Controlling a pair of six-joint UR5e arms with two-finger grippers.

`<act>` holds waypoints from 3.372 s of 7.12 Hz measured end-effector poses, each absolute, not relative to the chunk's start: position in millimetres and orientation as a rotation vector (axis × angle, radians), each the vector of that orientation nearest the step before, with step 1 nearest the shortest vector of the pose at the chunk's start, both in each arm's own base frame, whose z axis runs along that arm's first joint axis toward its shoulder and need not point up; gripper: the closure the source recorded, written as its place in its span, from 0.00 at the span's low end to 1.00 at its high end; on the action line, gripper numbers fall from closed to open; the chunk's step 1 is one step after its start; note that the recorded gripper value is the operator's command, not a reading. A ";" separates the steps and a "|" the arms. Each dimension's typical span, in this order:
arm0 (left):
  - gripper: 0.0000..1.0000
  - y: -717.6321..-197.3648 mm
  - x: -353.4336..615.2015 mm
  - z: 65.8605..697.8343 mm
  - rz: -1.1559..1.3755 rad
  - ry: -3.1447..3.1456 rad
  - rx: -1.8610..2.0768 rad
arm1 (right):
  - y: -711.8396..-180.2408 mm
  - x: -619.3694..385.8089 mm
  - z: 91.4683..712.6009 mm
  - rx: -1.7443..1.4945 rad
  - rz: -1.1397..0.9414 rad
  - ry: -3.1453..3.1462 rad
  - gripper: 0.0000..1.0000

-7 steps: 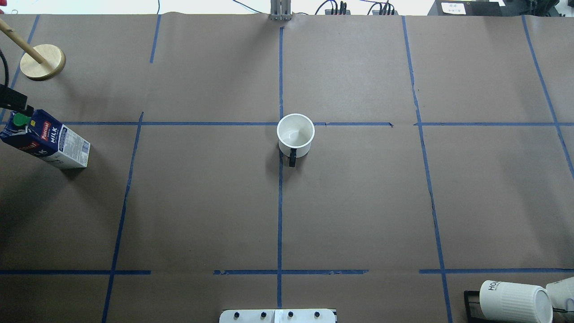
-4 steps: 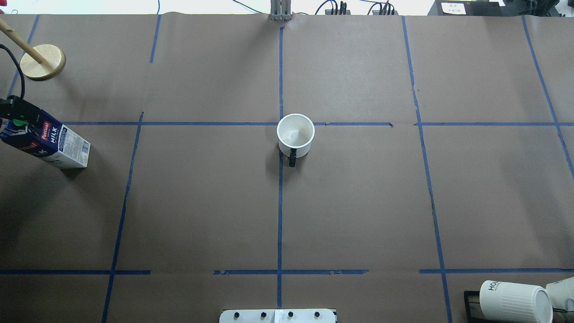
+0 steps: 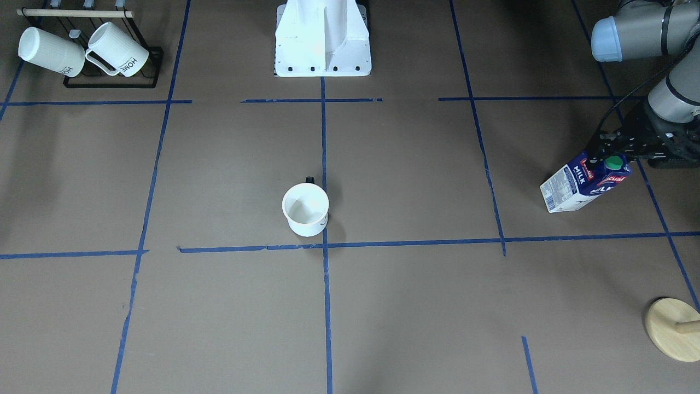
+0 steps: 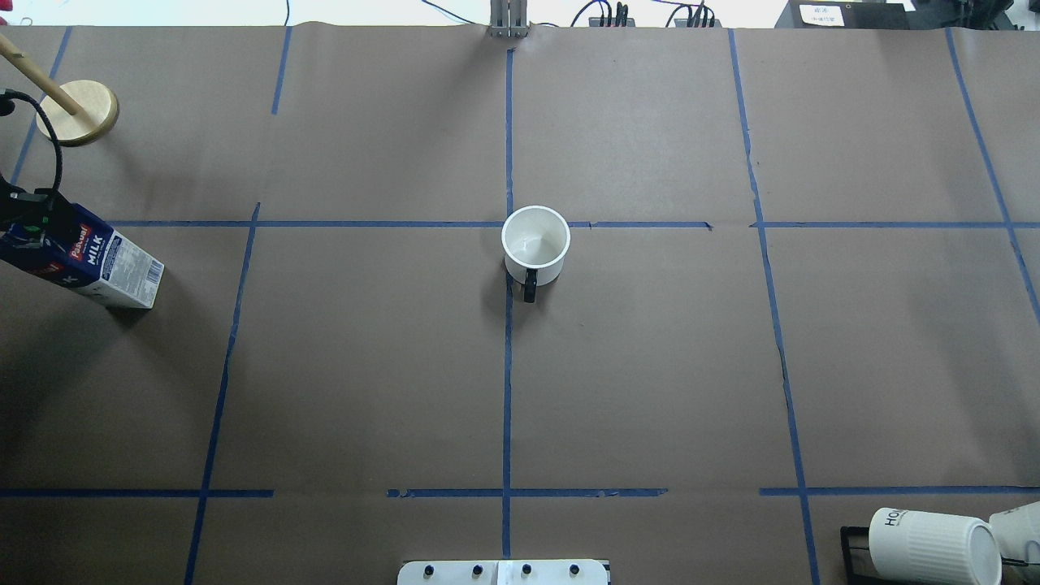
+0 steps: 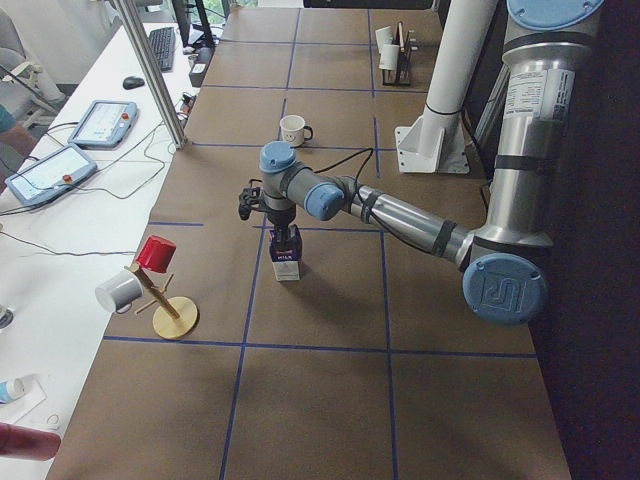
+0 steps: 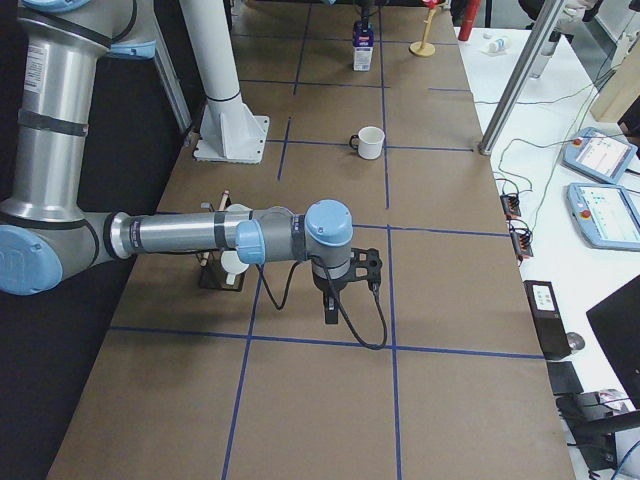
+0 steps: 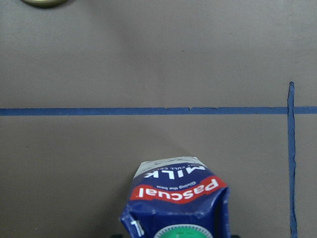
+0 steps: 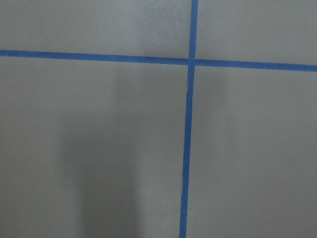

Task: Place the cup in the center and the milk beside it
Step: 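Carry the milk carton with the left gripper beside the white mug, then open the left gripper and withdraw it from the carton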

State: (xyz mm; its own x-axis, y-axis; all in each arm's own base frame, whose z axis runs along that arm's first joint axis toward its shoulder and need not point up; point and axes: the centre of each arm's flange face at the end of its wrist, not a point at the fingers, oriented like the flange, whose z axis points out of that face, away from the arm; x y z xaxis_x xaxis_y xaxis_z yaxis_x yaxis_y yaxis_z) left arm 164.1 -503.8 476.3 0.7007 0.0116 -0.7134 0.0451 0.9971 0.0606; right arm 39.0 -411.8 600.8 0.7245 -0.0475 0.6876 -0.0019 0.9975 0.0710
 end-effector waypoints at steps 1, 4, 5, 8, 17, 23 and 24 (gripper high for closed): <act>0.61 -507.1 165.9 467.9 -0.016 0.800 0.087 | -411.8 38.9 600.9 0.068 -0.025 -0.761 0.00; 0.60 -547.3 187.6 369.3 -0.009 0.813 0.108 | -411.3 38.9 601.2 0.066 -0.022 -0.761 0.00; 0.60 -558.0 209.3 312.9 -0.013 0.819 0.090 | -411.3 38.9 600.9 0.067 -0.022 -0.761 0.00; 0.59 -534.4 355.3 166.1 -0.061 0.833 0.062 | -411.3 38.8 601.2 0.064 -0.018 -0.763 0.00; 0.00 -538.9 511.6 109.1 -0.081 0.807 0.019 | -410.8 37.7 601.3 0.061 -0.022 -0.779 0.00; 0.00 -562.7 436.1 98.1 0.031 0.808 0.091 | -411.4 37.6 601.2 0.063 -0.025 -0.779 0.00; 0.00 -568.6 397.2 124.1 0.094 0.808 0.095 | -411.5 37.7 601.2 0.064 -0.026 -0.778 0.00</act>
